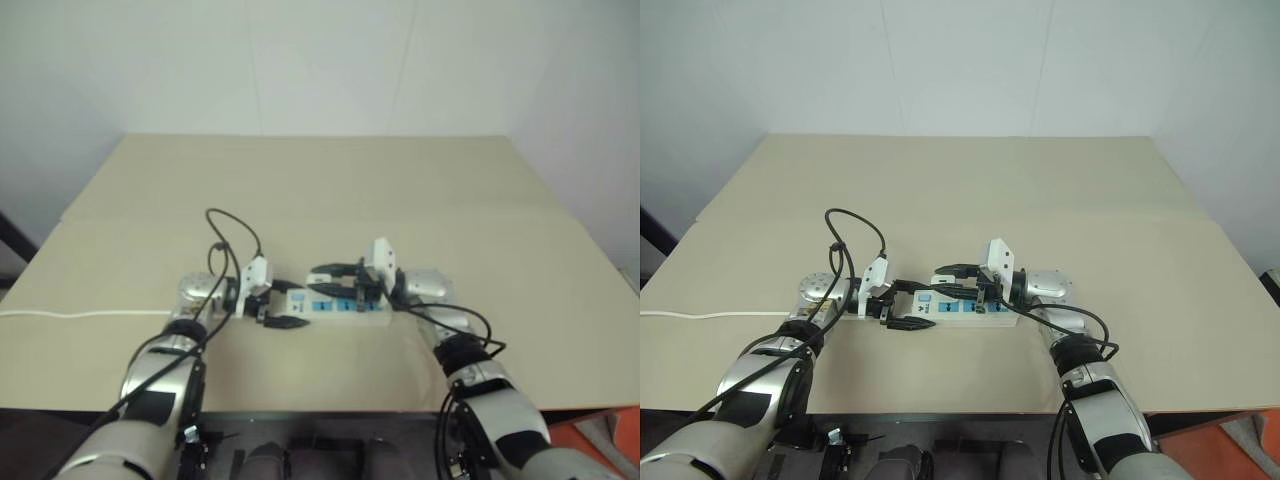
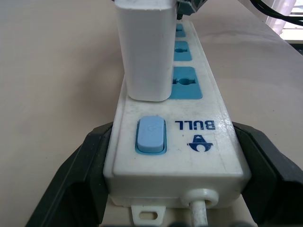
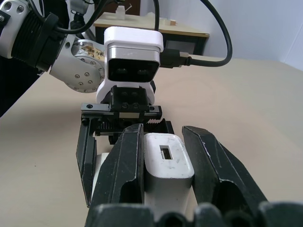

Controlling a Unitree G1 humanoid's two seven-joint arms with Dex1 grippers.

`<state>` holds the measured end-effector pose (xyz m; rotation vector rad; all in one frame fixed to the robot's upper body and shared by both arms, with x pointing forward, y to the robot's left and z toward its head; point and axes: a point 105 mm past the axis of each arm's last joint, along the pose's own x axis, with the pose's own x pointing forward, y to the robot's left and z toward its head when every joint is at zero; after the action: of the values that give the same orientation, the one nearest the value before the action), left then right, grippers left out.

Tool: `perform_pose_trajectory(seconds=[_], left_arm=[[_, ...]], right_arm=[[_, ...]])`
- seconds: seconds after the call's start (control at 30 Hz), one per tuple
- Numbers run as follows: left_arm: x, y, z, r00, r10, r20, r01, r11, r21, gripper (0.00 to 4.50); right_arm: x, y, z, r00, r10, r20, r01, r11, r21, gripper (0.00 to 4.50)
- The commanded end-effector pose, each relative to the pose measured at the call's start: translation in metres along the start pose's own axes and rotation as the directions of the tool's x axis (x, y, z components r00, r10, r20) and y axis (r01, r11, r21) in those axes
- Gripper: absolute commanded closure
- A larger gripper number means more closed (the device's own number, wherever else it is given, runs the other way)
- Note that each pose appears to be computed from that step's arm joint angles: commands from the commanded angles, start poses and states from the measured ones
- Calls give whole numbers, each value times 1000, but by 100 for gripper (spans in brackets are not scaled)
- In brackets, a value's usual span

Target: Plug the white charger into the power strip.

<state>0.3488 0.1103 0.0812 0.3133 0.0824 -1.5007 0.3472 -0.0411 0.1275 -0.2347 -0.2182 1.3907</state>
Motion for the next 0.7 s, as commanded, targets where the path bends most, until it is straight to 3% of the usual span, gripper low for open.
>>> perform_pose_trajectory(seconds=[0.03,0.27,0.5,0.7], left_arm=[[5,0,7,999,-33,12,32,999,32,122],[5,0,7,999,-31,13,31,999,33,122],[5,0,7,999,-29,14,29,999,34,122],[5,0,7,1000,-25,14,24,999,35,122]], right_arm=[[-13,21,-60,979,24,-204,17,981,195,340],[-14,24,-63,978,29,-207,15,978,209,340],[-11,27,-51,988,73,-134,-39,970,241,340],[-11,26,-48,990,67,-127,-38,974,223,153]])
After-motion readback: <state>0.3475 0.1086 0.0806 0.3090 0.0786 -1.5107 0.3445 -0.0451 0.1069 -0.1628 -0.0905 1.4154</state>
